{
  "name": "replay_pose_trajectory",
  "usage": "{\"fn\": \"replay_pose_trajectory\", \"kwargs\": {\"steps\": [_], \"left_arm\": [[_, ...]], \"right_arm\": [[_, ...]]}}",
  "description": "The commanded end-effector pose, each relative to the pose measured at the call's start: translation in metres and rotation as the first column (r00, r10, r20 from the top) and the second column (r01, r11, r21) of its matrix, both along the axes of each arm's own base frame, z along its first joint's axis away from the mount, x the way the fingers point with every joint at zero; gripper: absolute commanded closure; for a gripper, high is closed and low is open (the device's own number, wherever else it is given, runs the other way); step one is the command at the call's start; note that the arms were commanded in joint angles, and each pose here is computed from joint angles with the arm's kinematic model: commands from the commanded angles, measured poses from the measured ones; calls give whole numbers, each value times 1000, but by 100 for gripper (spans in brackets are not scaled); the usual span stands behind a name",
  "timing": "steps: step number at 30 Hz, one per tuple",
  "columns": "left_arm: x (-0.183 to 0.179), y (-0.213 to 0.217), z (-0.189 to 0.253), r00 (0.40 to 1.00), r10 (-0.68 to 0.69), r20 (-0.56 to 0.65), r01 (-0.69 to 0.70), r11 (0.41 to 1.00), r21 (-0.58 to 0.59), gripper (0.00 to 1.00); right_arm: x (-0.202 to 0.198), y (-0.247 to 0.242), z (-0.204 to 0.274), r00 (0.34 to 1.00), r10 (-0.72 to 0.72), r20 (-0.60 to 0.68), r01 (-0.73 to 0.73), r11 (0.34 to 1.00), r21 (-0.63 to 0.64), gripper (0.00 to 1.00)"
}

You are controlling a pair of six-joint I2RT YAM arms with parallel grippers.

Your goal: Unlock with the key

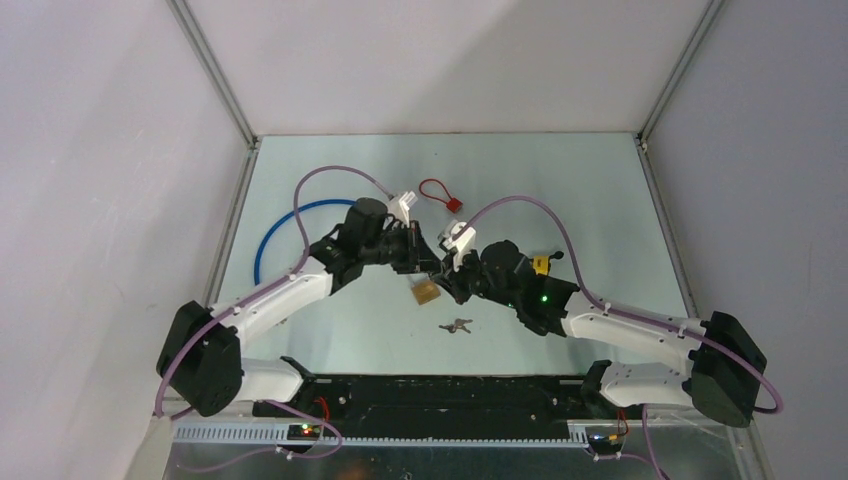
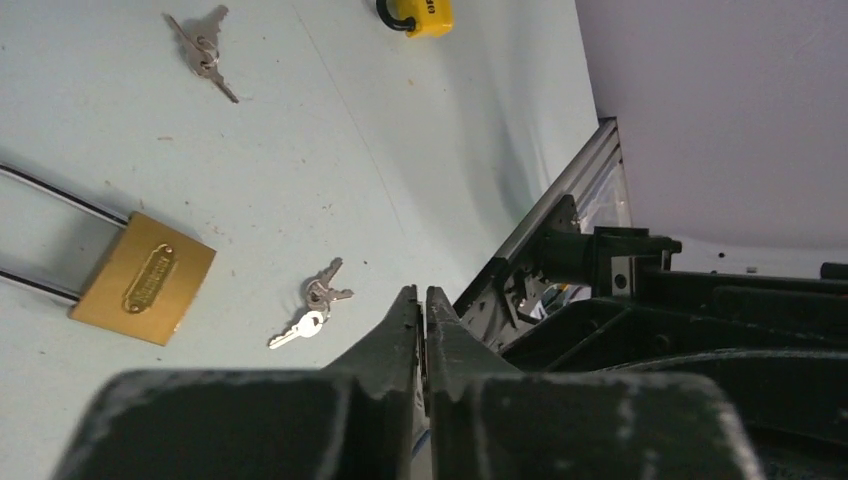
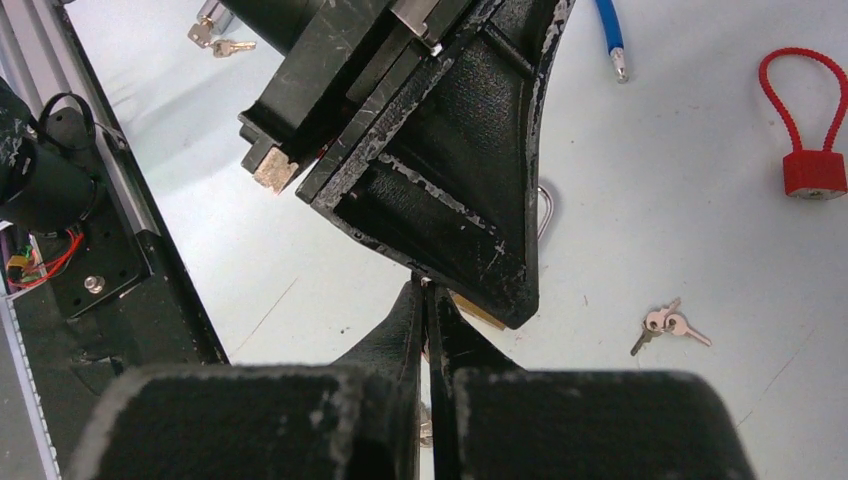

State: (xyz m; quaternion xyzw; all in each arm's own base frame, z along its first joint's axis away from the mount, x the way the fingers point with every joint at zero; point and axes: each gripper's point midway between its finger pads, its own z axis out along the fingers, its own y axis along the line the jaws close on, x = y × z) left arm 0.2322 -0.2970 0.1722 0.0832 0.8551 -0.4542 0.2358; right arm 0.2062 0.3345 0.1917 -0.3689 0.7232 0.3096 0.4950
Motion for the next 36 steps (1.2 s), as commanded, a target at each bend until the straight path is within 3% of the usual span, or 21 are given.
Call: {"fn": "replay_pose_trajectory", "kwargs": {"steps": [1, 6, 10, 17, 21, 24, 28, 33, 34, 36], "left_arm": [[-1, -6, 19, 997, -33, 72, 35, 999, -25, 97], [16, 11, 44, 973, 81, 215, -78, 997, -18, 100], [30, 29, 69, 919, 208, 335, -200, 978, -59, 100], [37, 47, 93, 842, 354, 407, -307, 935, -178, 100], [40, 58, 99, 805, 416, 422, -356, 909, -218, 100], [41, 69, 102, 763, 474, 440, -400, 881, -253, 100], [41, 71, 112, 732, 491, 473, -388, 870, -304, 100], [40, 71, 126, 697, 492, 522, -356, 869, -344, 100], [41, 71, 130, 685, 489, 540, -350, 871, -345, 100], [42, 73, 136, 663, 491, 564, -343, 870, -354, 100]], "right_arm": [[11, 7, 27, 997, -36, 74, 33, 999, 43, 100], [15, 2, 25, 994, -79, 81, 76, 997, 30, 100], [15, -1, 27, 992, -101, 78, 99, 995, 33, 96], [19, -4, 27, 987, -142, 69, 140, 989, 38, 92], [23, -9, 27, 981, -189, 51, 187, 981, 47, 72], [22, -9, 30, 979, -202, 33, 200, 977, 69, 48], [27, -11, 41, 968, -250, 9, 247, 960, 131, 33], [31, -4, 62, 971, -231, 63, 215, 956, 201, 25], [33, -4, 68, 969, -236, 69, 216, 951, 220, 22], [31, -3, 81, 981, -189, 47, 170, 950, 263, 5]]}}
